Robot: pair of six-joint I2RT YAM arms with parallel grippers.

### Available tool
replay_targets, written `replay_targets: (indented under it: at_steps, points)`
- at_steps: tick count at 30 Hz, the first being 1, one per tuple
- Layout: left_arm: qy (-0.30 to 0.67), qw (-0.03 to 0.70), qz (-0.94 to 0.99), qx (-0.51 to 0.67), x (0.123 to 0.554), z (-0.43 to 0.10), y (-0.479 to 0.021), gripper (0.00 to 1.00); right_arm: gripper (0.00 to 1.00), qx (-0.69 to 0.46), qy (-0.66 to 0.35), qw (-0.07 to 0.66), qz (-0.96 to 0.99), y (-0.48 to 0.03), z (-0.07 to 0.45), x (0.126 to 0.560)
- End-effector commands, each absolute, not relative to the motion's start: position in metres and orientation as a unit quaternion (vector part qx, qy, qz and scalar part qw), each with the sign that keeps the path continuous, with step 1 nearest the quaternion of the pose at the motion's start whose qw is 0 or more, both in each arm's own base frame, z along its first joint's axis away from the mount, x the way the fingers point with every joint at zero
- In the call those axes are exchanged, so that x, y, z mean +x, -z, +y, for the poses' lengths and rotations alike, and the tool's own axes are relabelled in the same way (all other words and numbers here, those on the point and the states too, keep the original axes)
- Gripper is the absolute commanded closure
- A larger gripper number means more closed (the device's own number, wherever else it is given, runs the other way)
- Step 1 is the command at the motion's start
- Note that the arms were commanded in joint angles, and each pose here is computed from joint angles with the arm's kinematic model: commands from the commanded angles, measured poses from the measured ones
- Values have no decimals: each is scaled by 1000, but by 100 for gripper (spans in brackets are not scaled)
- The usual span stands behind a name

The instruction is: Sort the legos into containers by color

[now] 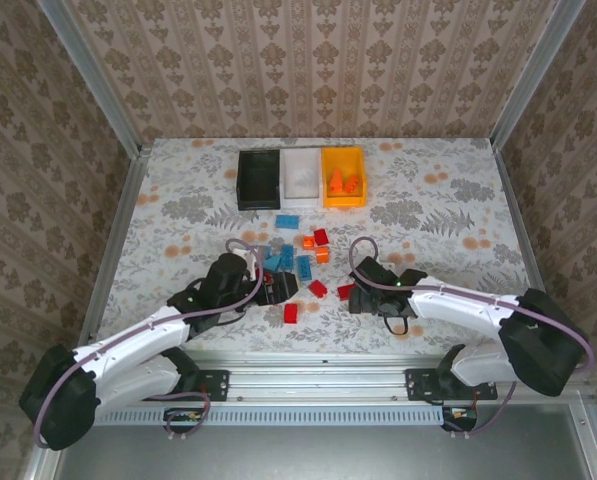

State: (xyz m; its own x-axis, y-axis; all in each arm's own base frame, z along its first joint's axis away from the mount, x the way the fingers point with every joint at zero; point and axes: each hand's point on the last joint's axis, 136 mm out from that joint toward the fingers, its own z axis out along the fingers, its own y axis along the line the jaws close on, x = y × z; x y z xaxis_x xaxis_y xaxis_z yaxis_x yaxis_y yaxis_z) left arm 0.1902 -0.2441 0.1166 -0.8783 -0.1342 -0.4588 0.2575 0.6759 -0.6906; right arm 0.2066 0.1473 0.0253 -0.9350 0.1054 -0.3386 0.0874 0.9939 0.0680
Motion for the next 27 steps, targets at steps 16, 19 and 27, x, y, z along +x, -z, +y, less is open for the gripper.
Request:
replay_targets:
  at_steps: [16, 19, 27]
  points:
    - [380, 239, 893, 35, 189, -241, -111, 0, 30, 32, 36, 206, 977, -15, 139, 233]
    - [377, 242, 893, 37, 190, -239, -112, 0, 36, 32, 49, 215, 975, -19, 133, 233]
    - [366, 254, 895, 34, 196, -232, -118, 0, 43, 19, 57, 224, 973, -24, 126, 229]
